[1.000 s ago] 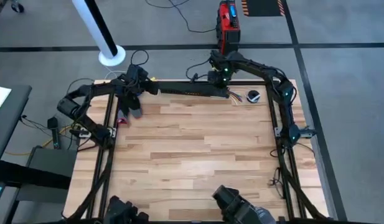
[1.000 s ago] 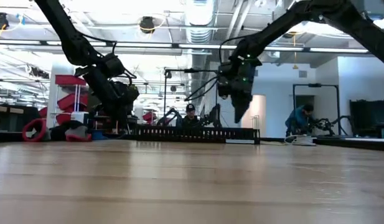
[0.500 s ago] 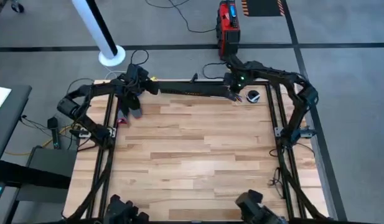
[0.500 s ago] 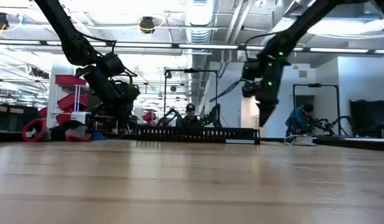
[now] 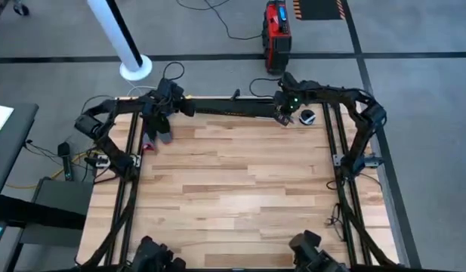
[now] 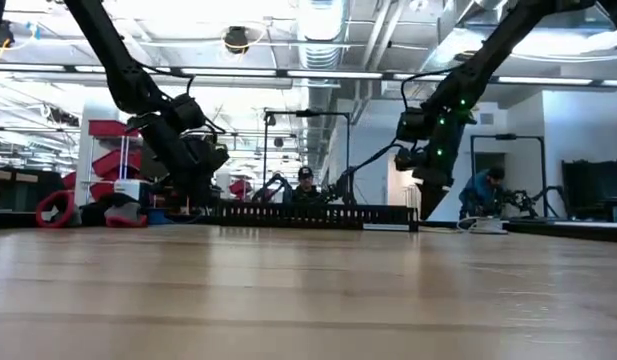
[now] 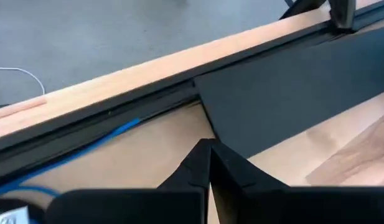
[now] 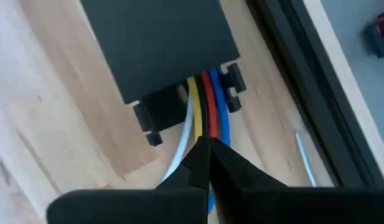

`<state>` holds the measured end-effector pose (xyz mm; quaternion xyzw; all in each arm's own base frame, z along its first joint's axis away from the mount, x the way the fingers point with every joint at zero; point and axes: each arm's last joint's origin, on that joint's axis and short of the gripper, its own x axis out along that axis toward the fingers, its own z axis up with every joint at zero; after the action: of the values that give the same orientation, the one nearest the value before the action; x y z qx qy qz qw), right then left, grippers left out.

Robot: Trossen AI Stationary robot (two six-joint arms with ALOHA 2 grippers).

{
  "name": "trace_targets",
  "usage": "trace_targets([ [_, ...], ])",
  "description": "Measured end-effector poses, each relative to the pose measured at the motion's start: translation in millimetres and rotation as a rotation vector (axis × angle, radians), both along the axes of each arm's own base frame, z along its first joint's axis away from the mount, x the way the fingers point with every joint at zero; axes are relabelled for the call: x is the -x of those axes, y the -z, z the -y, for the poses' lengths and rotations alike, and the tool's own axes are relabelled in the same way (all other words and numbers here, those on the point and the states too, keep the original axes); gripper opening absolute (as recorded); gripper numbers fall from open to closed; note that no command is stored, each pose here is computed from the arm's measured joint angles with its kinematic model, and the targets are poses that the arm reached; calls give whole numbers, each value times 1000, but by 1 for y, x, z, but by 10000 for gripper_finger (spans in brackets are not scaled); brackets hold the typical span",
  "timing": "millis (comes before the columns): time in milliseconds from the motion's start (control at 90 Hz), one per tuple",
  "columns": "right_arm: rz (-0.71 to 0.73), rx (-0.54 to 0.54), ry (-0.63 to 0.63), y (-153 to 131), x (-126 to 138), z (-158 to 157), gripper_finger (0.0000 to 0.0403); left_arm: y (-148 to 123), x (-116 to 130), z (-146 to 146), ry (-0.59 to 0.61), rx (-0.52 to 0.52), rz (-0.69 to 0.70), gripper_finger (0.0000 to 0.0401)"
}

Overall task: Ziptie cables
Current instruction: Close the black cable duct

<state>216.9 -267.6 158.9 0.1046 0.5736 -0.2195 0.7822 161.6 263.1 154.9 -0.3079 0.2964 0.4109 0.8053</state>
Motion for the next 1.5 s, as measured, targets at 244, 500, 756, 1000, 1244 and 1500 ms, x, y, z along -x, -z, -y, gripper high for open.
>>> trace_targets([
  [244,22,8,21,2,-1,0,0,-7,-6,-5,18,-29,11,0],
  [500,24,6,34,2,0,1,0,-6,-5,-5,7,-32,-9,0],
  [756,-1,-43,37,21,-2,5,0,-7,-6,-6,4,-40,-4,0],
  [1000,5,-51,33,30,-9,5,0,-7,-7,-6,2,-33,9,0],
  [1244,32,-46,27,25,-12,10,0,-7,-8,-5,4,-25,17,0],
  [1500,45,-49,22,24,-13,10,0,-7,-10,-4,11,-24,21,0],
])
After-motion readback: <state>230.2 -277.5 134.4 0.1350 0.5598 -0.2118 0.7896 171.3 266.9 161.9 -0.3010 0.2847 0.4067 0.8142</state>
